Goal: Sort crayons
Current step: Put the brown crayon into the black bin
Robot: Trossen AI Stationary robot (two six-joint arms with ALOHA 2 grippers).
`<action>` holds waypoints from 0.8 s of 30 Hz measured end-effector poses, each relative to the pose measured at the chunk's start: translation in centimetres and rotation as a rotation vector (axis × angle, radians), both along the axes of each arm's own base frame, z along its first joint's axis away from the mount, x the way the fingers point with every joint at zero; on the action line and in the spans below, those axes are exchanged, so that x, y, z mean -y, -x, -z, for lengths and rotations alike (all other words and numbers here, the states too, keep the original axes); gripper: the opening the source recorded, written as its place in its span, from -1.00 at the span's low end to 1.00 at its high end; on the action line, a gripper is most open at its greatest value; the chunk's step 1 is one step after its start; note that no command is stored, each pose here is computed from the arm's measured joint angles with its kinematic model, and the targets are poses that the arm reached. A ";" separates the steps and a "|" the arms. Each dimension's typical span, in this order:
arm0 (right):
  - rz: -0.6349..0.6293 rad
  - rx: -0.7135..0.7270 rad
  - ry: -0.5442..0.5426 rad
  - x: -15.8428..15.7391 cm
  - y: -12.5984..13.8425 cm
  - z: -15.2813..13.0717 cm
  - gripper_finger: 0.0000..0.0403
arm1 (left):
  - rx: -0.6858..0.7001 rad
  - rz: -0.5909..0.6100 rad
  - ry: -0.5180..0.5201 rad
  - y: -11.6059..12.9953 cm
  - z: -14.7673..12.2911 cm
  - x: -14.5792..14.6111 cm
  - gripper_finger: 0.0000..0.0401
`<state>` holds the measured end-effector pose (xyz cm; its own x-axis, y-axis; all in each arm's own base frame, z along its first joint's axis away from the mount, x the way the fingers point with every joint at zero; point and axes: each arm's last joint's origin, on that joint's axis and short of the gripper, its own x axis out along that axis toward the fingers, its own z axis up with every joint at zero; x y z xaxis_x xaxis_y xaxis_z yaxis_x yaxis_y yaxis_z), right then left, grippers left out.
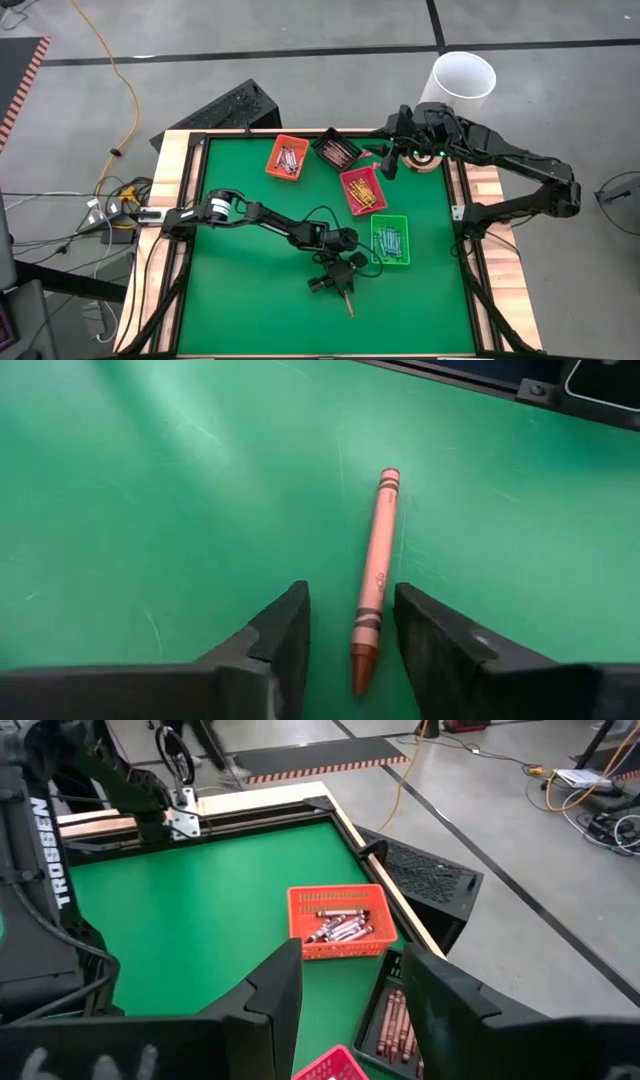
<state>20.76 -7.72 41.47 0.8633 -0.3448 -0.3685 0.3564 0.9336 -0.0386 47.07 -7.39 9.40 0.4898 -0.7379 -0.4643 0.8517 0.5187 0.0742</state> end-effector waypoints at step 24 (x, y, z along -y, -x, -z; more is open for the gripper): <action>0.003 0.103 0.034 -0.2 0.7 -1.3 -0.17 | -0.120 -0.118 0.063 0.2 -2.1 -2.8 -0.98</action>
